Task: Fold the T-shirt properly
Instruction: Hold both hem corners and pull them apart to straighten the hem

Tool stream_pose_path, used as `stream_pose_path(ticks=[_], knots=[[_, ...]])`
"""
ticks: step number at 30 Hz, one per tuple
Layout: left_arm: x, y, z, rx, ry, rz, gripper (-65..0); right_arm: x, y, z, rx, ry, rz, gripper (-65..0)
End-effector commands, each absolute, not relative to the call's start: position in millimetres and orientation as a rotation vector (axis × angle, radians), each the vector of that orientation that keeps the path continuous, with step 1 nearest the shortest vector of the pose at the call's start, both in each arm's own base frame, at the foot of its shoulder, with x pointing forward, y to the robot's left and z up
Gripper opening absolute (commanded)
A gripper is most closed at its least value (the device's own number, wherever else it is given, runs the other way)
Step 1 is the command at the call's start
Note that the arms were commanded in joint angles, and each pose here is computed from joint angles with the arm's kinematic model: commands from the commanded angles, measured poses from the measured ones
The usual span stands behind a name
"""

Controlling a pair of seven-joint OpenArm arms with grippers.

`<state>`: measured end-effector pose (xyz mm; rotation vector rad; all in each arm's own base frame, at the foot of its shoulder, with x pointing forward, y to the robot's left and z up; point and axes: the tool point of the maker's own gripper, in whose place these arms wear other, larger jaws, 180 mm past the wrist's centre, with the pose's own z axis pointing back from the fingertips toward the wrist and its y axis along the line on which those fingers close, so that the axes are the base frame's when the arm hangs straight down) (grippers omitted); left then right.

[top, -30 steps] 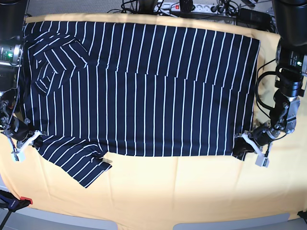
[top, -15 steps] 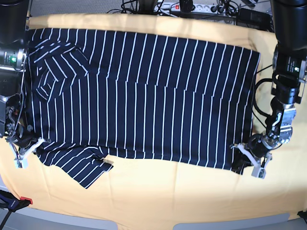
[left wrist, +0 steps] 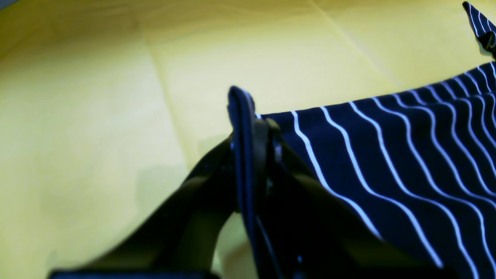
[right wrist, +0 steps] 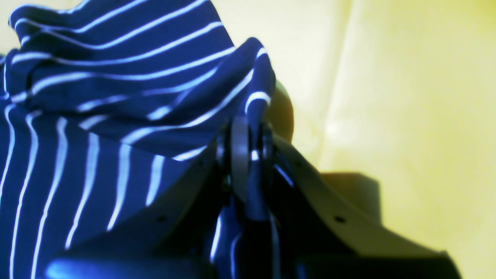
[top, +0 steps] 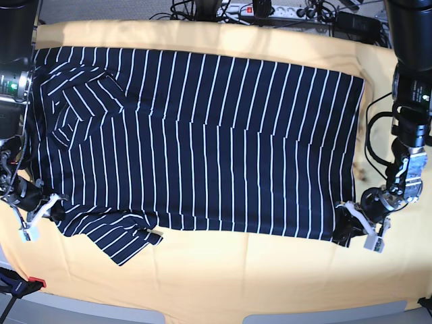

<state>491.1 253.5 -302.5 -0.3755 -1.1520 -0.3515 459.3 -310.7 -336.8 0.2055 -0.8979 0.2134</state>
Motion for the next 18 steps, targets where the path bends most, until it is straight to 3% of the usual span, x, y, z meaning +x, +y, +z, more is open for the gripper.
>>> stream_pose_path(ticks=[1, 18], knots=[[505.7, 265.4, -260.4, -0.379, -1.271, -0.329, -65.0, 473.6, -323.9, -298.1, 0.186, -0.989, 0.218, -65.0], [503.8, 242.0, -270.4, -0.435, -1.223, -0.332, -65.0, 462.6, -342.7, -285.6, 0.181, -0.936, 0.201, -65.0]])
